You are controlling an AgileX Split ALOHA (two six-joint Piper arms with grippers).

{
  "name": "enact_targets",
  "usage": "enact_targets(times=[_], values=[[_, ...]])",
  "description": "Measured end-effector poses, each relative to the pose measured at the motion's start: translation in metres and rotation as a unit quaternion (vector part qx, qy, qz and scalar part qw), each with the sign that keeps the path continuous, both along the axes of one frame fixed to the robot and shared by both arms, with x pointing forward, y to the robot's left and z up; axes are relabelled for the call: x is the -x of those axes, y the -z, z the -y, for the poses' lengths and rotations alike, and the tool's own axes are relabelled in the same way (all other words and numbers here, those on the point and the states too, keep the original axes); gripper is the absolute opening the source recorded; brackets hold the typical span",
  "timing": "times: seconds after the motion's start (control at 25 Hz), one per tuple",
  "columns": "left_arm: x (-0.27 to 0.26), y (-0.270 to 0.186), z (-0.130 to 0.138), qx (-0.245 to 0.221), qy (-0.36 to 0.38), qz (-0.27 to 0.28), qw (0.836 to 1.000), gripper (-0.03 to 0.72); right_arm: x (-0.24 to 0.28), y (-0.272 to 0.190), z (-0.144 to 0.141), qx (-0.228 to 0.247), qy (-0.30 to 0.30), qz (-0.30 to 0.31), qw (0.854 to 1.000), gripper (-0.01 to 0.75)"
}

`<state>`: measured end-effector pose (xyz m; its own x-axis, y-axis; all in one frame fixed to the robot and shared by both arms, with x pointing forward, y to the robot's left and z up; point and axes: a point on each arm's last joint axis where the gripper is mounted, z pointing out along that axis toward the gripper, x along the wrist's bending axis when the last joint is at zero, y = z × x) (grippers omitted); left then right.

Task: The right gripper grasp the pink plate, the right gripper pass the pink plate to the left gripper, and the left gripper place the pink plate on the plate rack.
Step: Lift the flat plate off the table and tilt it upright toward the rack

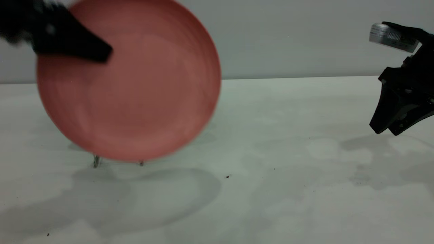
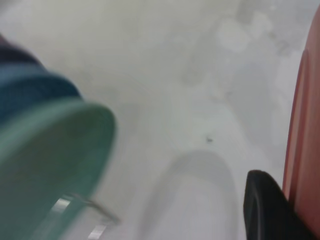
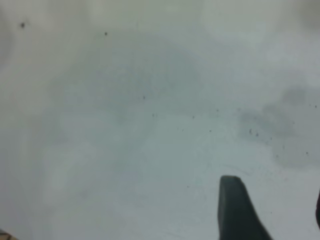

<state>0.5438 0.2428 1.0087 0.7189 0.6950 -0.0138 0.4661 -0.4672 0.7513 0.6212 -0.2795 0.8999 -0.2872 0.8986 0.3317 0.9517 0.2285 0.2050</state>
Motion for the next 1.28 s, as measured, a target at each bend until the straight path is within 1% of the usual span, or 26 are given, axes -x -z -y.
enact_targets(times=[0.12, 0.24, 0.32, 0.4, 0.52, 0.6, 0.72, 1.0, 1.2, 1.28], values=[[-0.002, -0.017, -0.004, -0.058, 0.033, 0.041, 0.997, 0.134, 0.0, 0.0, -0.001, 0.0, 0.001, -0.001, 1.0, 0.359], [-0.005, -0.021, -0.009, -0.122, 0.07, 0.068, 0.988, 0.134, 0.0, 0.0, -0.001, 0.001, 0.0, -0.002, 1.0, 0.33], [-0.005, -0.021, -0.011, -0.167, 0.106, 0.092, 0.976, 0.134, 0.0, 0.0, -0.001, 0.001, 0.0, -0.003, 1.0, 0.314], [-0.006, -0.022, -0.012, -0.204, 0.147, 0.125, 0.96, 0.134, 0.001, 0.0, -0.001, 0.0, 0.0, -0.003, 1.0, 0.301], [-0.007, -0.022, -0.012, -0.241, 0.196, 0.163, 0.937, 0.134, 0.001, 0.0, -0.001, 0.0, 0.0, -0.003, 1.0, 0.293], [-0.008, -0.024, -0.012, -0.251, 0.205, 0.183, 0.928, 0.133, 0.001, 0.0, -0.001, 0.0, -0.001, -0.003, 1.0, 0.292], [-0.013, -0.029, -0.013, -0.262, 0.199, 0.205, 0.922, 0.133, 0.001, 0.0, -0.001, 0.0, -0.001, -0.004, 1.0, 0.29], [-0.019, -0.035, -0.015, -0.29, 0.196, 0.233, 0.907, 0.133, 0.001, 0.0, -0.004, -0.001, -0.004, -0.004, 1.0, 0.289], [-0.027, -0.022, -0.017, -0.296, 0.195, 0.221, 0.908, 0.133, 0.001, 0.0, -0.004, -0.002, -0.005, -0.006, 1.0, 0.289], [-0.032, -0.017, -0.018, -0.302, 0.184, 0.219, 0.909, 0.133, 0.001, 0.0, -0.005, -0.002, -0.005, -0.007, 1.0, 0.289]])
